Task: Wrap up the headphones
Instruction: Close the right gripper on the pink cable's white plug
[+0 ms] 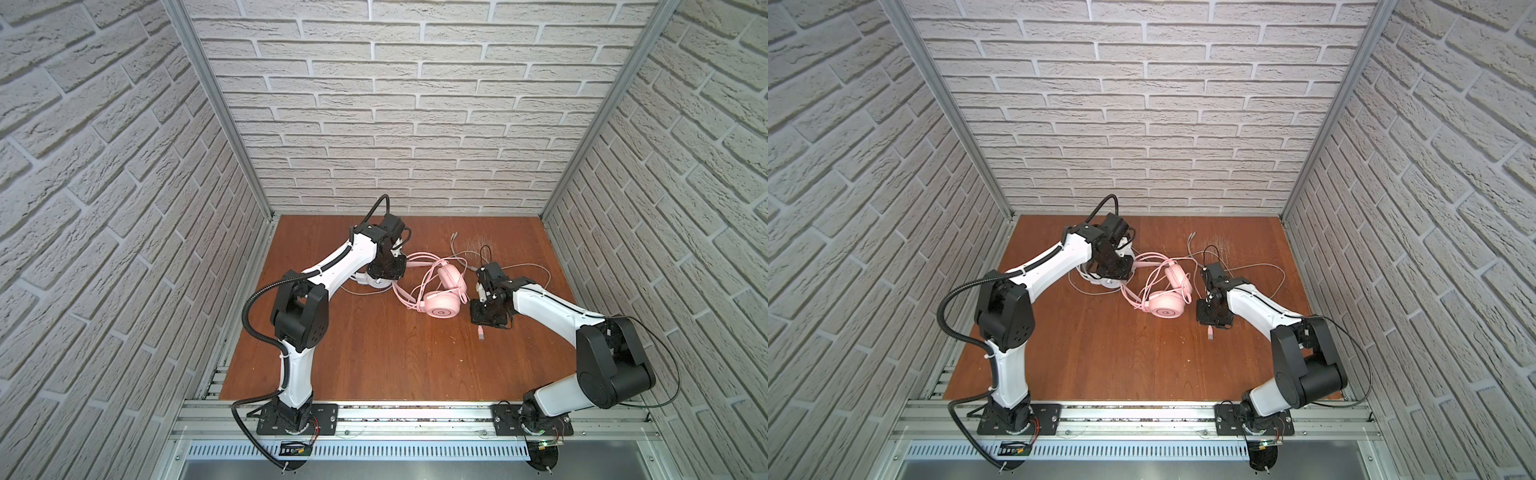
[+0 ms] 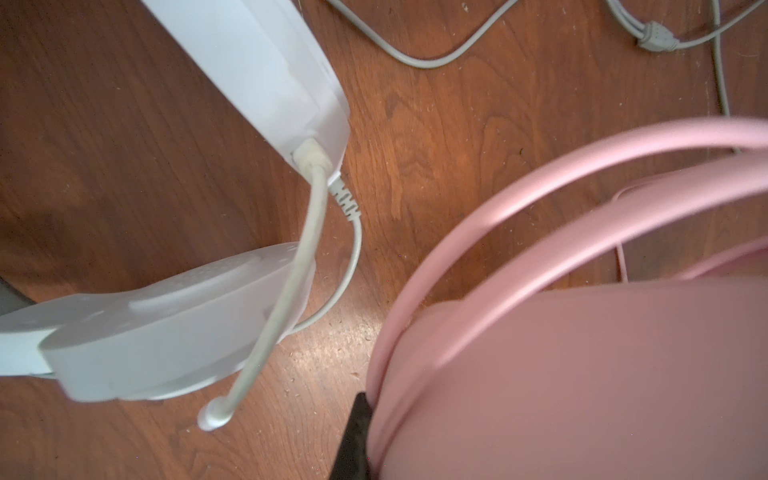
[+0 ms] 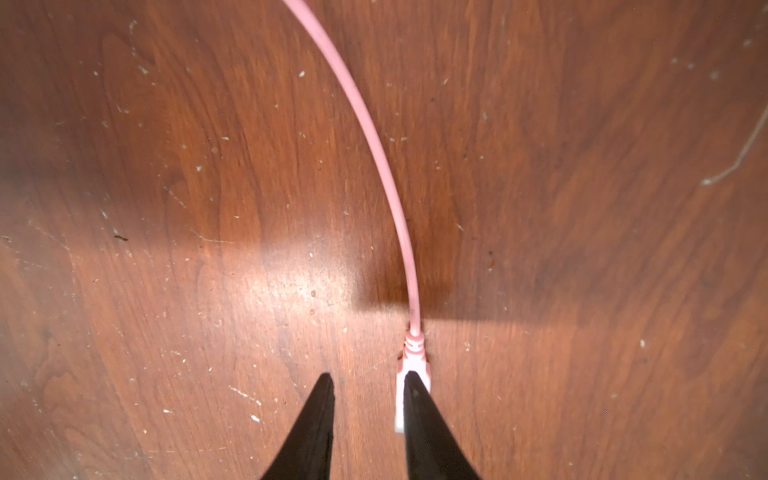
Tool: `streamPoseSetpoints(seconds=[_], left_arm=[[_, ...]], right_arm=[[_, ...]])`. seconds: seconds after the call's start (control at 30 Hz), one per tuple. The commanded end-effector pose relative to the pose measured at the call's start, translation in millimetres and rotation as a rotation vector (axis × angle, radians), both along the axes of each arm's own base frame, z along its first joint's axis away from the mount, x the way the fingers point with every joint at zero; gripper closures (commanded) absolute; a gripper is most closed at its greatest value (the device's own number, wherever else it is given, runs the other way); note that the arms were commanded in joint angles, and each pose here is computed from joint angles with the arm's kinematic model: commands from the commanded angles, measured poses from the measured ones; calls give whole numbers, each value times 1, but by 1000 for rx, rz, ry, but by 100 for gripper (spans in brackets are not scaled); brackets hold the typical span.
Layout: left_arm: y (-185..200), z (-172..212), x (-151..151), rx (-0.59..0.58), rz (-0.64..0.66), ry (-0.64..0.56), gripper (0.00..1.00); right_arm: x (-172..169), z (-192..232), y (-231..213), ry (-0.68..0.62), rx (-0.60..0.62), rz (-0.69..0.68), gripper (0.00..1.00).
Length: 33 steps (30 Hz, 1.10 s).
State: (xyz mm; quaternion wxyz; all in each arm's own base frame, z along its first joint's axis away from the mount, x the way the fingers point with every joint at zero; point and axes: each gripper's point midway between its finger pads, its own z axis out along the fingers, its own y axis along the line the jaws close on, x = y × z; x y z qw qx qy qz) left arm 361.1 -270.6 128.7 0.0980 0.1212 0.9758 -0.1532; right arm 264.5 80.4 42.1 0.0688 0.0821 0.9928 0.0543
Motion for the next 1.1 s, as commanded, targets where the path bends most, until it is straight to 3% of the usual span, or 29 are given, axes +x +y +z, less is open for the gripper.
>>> streamPoseSetpoints(seconds=[0.0,0.67,1.07], left_arm=[[-12,19,4,-88,0,-25,100],[-11,19,5,-86,4,-24,100],[-17,25,9,-164,47,-9,100]], right_arm=[[-5,3,-3,6,-23,-5,69],[-23,-35,-14,116,-86,-24,70],[-26,-33,-10,87,-57,2,91]])
